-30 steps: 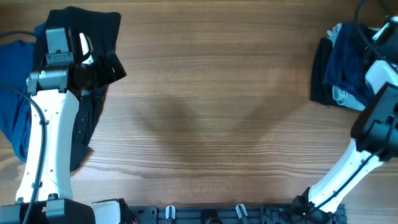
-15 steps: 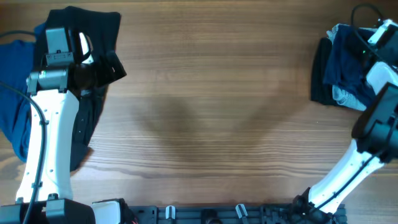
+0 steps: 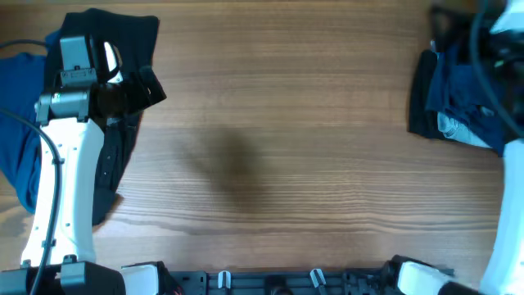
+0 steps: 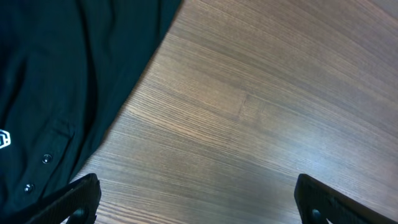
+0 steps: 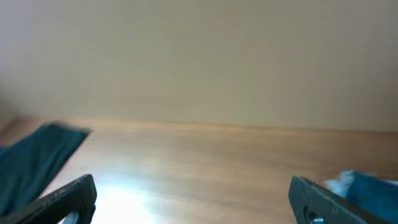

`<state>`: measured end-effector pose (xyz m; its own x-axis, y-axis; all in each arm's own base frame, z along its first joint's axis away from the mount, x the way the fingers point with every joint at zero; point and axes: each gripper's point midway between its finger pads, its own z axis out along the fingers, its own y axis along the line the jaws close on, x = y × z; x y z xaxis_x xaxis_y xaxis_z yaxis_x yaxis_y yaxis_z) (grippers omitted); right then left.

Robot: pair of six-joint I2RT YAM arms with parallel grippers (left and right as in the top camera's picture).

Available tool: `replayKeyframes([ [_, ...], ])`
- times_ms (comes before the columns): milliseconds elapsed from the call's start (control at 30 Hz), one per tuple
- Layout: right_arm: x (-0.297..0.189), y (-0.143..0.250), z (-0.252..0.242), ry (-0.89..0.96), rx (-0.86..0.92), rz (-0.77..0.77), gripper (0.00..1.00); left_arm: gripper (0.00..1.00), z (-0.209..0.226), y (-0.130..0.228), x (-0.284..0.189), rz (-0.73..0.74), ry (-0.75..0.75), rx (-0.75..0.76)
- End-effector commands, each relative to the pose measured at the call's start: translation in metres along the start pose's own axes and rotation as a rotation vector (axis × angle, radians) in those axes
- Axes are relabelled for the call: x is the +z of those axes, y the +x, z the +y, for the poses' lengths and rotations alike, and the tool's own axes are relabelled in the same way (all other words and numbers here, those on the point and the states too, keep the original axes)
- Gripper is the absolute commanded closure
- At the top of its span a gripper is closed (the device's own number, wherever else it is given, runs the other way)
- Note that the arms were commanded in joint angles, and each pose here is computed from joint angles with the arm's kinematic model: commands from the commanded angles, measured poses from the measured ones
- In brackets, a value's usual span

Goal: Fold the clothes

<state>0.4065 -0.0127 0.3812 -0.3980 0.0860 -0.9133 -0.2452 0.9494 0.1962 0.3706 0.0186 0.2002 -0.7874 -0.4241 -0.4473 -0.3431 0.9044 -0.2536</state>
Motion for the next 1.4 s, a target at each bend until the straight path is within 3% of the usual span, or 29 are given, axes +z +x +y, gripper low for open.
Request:
replayKeyframes([
  [0,-0.01,0.016,0.055,-0.115,-0.038,0.064,0.0,0.0,0.004,0.001,0.003,0.005,-0.014,0.016],
  [33,-0.011,0.022,0.071,-0.147,0.003,0.092,0.0,0.0,0.004,0.001,0.003,0.005,-0.014,0.016],
  [133,-0.006,0.039,0.106,-0.198,0.405,0.208,0.0,0.0,0.004,0.001,0.003,0.005,-0.014,0.016],
  [233,-0.002,0.046,0.119,-0.156,0.943,0.301,0.0,0.0,0.004,0.001,0.003,0.004,-0.014,0.016],
  [300,0.001,0.051,0.118,-0.068,1.431,0.363,0.0,0.0,0.004,0.001,0.003,0.005,-0.014,0.016],
  [400,0.004,0.053,0.117,0.052,1.997,0.407,0.0,0.0,0.004,0.001,0.003,0.005,-0.014,0.016],
  [633,0.005,0.057,0.108,0.11,2.035,0.359,0.0,0.0,0.004,0.001,0.003,0.005,-0.014,0.016],
  [833,-0.056,0.04,0.11,0.063,1.954,0.202,0.0,0.0,0.004,0.001,0.003,0.004,-0.014,0.016],
  [1000,-0.154,0.12,0.074,0.46,1.903,0.01,0.0,0.0,0.004,0.001,0.003,0.004,-0.014,0.016],
  [1067,-0.21,0.185,0.065,0.7,1.872,0.021,0.0,0.0,0.004,0.001,0.003,0.004,-0.014,0.016],
  [1167,-0.235,0.214,0.051,0.717,1.68,-0.029,0.0,0.0,0.004,0.001,0.003,0.005,-0.014,0.016],
  [1367,-0.244,0.238,0.027,0.728,1.612,-0.197,0.0,0.0,0.004,0.001,0.003,0.004,-0.014,0.016],
])
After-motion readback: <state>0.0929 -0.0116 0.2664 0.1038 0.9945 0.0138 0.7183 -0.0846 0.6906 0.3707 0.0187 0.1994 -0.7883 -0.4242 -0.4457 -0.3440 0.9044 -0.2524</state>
